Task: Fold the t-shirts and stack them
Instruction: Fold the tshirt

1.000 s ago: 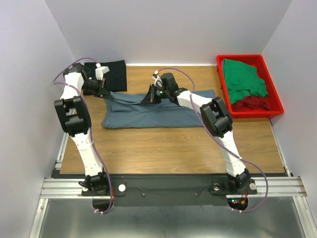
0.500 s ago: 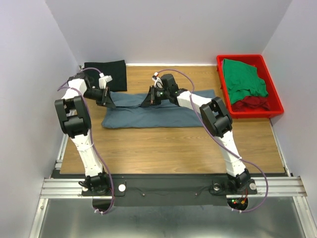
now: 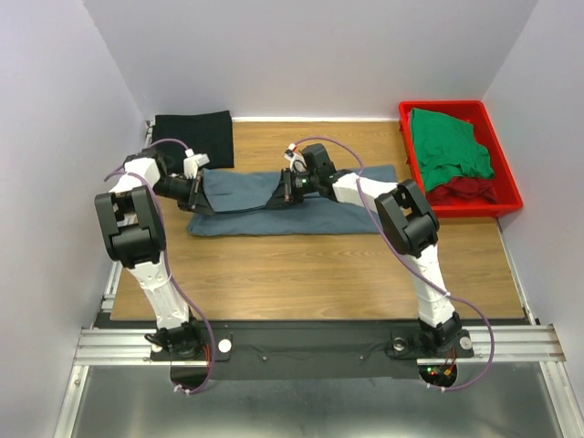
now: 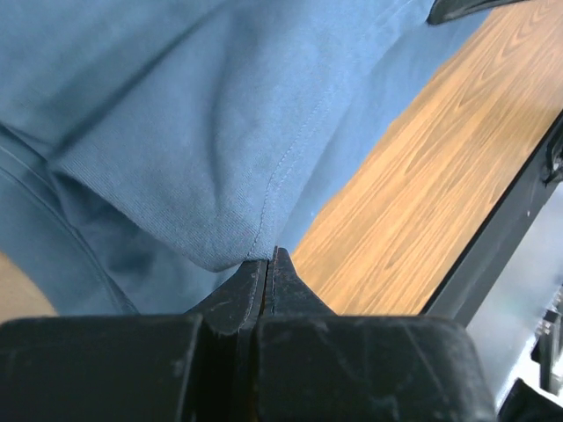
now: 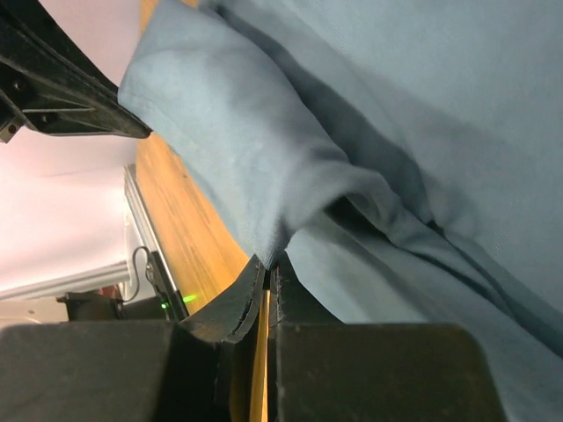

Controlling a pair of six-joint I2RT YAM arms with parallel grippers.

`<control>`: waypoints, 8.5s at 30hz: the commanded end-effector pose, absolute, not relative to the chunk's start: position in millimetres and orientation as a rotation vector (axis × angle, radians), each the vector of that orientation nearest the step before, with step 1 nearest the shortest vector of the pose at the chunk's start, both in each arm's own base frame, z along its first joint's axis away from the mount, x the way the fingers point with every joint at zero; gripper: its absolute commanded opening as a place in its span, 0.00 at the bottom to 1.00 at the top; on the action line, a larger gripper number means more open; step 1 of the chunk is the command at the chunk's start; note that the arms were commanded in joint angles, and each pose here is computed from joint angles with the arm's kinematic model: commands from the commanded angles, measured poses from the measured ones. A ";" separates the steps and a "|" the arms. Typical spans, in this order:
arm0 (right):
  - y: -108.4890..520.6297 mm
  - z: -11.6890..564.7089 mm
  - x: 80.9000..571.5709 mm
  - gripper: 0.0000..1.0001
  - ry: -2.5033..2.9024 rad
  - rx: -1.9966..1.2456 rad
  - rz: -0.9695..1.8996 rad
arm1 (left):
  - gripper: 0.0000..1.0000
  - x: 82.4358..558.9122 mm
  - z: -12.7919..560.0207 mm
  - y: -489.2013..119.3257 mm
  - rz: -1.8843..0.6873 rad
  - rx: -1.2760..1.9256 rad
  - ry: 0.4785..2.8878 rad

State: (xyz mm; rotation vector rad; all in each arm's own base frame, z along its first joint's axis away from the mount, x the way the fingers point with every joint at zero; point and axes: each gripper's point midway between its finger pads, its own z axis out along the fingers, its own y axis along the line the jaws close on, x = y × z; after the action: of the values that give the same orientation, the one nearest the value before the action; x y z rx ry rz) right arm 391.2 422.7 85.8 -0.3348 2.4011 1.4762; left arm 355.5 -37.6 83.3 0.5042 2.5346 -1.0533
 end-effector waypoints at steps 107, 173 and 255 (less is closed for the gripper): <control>232.6 10.0 217.9 0.30 2.943 -0.650 1.193 | 0.36 473.9 168.3 -163.5 -0.714 0.582 2.254; 302.0 134.3 311.9 0.58 2.348 -0.737 1.101 | 0.29 409.3 107.3 -195.4 -0.764 0.762 2.330; 228.5 64.2 159.8 0.66 1.409 -2.015 0.392 | 0.66 150.1 60.4 -160.5 -0.315 2.038 1.349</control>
State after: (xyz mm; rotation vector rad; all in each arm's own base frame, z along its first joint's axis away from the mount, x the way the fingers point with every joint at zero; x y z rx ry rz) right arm 134.5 205.3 52.4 -2.0381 1.6456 0.4835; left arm 134.2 -151.9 58.1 2.0488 1.4239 -0.3817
